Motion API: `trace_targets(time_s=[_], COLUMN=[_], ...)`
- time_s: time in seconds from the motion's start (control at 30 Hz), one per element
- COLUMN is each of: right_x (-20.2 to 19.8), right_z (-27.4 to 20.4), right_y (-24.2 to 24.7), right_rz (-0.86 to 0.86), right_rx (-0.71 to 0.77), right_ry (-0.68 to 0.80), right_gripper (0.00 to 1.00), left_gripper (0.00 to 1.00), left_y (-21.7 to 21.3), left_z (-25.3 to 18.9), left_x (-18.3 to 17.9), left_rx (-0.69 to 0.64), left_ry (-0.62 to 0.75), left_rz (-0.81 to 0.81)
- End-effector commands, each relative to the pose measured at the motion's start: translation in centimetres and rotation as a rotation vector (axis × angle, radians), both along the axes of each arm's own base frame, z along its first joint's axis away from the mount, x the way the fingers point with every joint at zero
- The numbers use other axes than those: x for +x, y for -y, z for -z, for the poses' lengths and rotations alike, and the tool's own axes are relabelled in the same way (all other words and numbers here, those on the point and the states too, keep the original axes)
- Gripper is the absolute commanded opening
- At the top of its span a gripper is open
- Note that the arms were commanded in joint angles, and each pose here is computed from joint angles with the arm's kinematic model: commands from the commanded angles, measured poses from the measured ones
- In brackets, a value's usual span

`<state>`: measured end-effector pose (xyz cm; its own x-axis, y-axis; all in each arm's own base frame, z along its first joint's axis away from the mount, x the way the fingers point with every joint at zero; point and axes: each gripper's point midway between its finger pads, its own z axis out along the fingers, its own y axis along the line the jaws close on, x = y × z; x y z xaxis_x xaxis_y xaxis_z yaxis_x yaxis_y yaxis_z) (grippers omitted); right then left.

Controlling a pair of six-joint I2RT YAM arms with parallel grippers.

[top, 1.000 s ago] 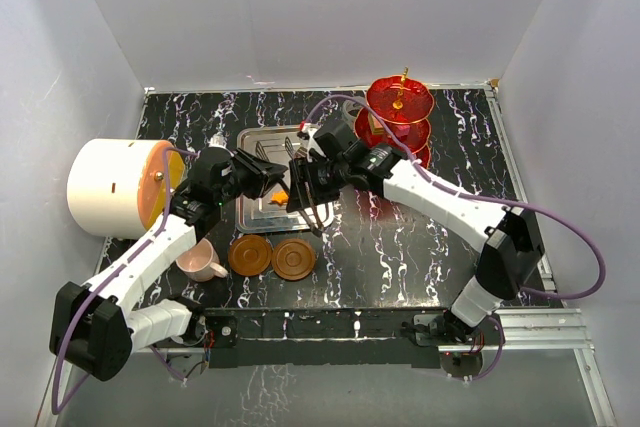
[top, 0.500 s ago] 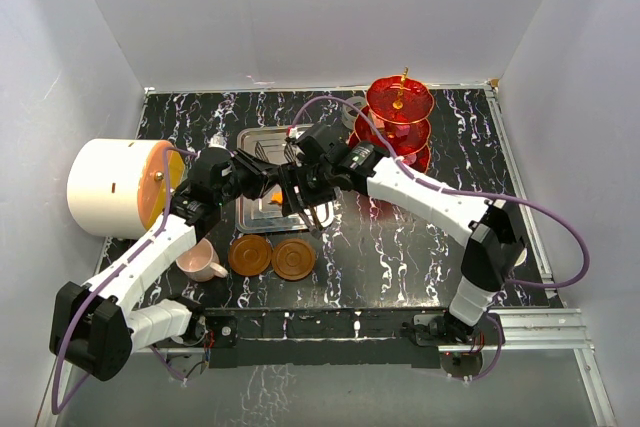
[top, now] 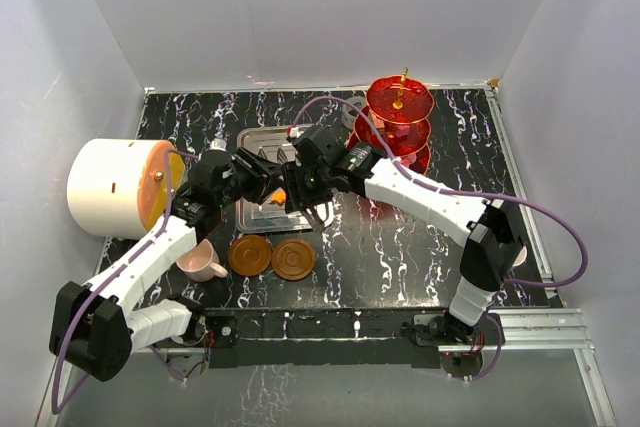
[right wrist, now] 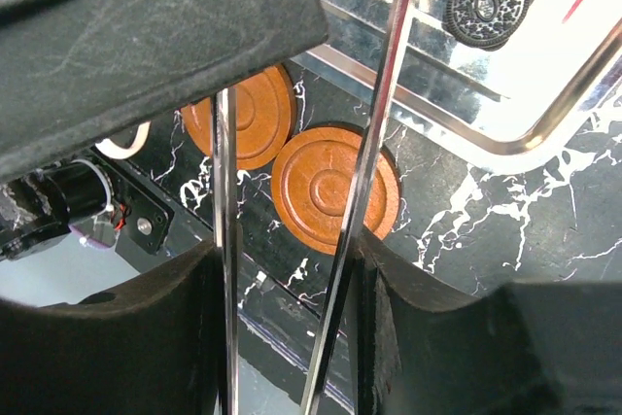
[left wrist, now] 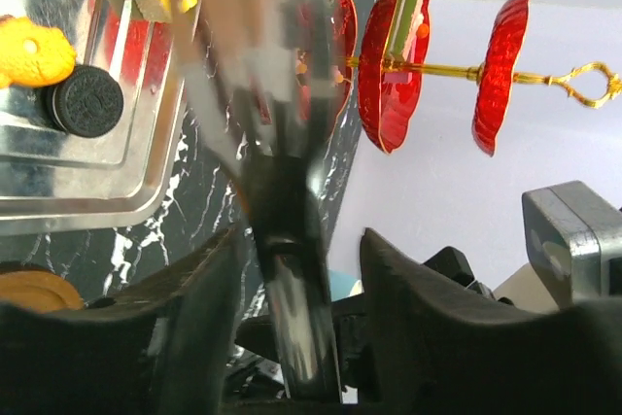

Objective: Serve the afternoon tea
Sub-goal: Adjust the clamp, then pick up the desert from the tray.

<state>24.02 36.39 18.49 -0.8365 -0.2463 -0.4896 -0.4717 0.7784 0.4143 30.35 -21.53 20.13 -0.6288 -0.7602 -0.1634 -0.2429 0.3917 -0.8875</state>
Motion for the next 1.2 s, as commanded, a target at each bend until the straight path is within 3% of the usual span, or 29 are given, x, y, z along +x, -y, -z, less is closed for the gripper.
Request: trace_targets(time_s=[0.0,0.2,0.37,0.67,0.8,1.17], right_x=[1.8,2.3,3.3,4.8,6.2,8.8], right_z=[-3.2,-2.4,-1.6,1.7,2.5,3.7], right_y=[-0.6,0.4,2.1,4.8,5.4,5.9], right_rz=[0.056,0.069,0.093,0.066,0.04,-0.034], right_rx=[0.049,-0.003,-0.063,-0.117,-0.173,-0.329], right_ry=[0.098,0.106,0.104,0.002,0.04,0.087], right_gripper=[0.41,0.39,0.39,0.43,0.42,0.41], left_gripper=[0.61,0.83,0.97,0.99,0.99,0.99], left_y=[-0.3,-1.5,-4.4,-12.3,-14.6,-16.7], left_z=[-0.5,0.1,1.0,-0.8,-0.6,3.2], left_x=[-0.8,-1.2,-1.9,-1.7,-1.6,-2.7], left_rx=[0.008,0.088,0.25,0.809,1.01,1.147], left_ry=[0.014,0.004,0.001,0.187,0.221,0.192], left_rz=[0.006,-0.01,-0.069,-0.12,-0.089,-0.07])
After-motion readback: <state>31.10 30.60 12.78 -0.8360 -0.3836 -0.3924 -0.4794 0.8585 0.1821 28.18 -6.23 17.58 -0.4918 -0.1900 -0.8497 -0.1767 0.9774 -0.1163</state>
